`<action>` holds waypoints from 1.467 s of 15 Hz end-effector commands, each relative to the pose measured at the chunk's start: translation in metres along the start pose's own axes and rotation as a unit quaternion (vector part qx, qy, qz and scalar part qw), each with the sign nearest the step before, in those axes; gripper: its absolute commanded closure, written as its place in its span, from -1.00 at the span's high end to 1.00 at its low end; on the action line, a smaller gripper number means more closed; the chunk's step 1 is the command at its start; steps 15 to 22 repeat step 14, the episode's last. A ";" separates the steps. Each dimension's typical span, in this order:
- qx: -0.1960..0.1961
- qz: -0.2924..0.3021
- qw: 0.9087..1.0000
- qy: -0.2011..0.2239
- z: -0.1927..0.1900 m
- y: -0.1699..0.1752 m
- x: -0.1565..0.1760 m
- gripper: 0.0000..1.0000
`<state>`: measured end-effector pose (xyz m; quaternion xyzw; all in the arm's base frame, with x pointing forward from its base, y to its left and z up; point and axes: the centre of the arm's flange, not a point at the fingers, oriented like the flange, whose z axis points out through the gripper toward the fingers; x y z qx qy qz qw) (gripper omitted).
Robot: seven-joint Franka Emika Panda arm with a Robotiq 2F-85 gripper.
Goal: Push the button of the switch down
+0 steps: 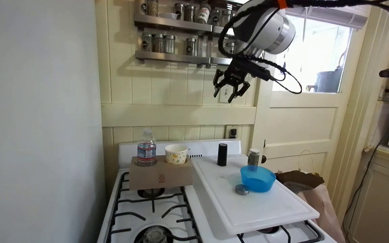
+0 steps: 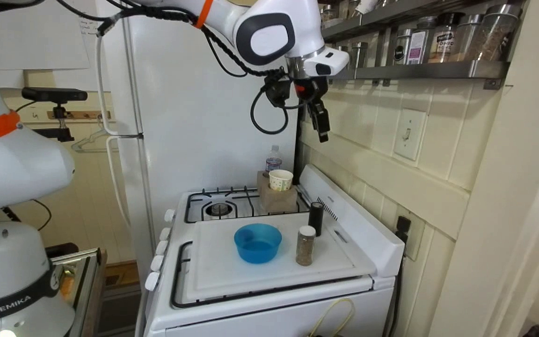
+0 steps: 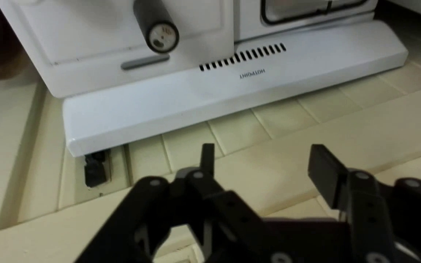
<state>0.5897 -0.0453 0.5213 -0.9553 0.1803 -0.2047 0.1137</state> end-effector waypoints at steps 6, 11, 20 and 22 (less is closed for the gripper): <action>-0.134 -0.001 0.973 -0.188 -0.129 -0.024 -0.050 1.00; -0.142 -0.032 0.964 -0.222 -0.136 -0.023 -0.069 1.00; -0.142 -0.046 0.964 -0.220 -0.156 -0.030 -0.070 1.00; -0.142 -0.046 0.964 -0.220 -0.156 -0.030 -0.070 1.00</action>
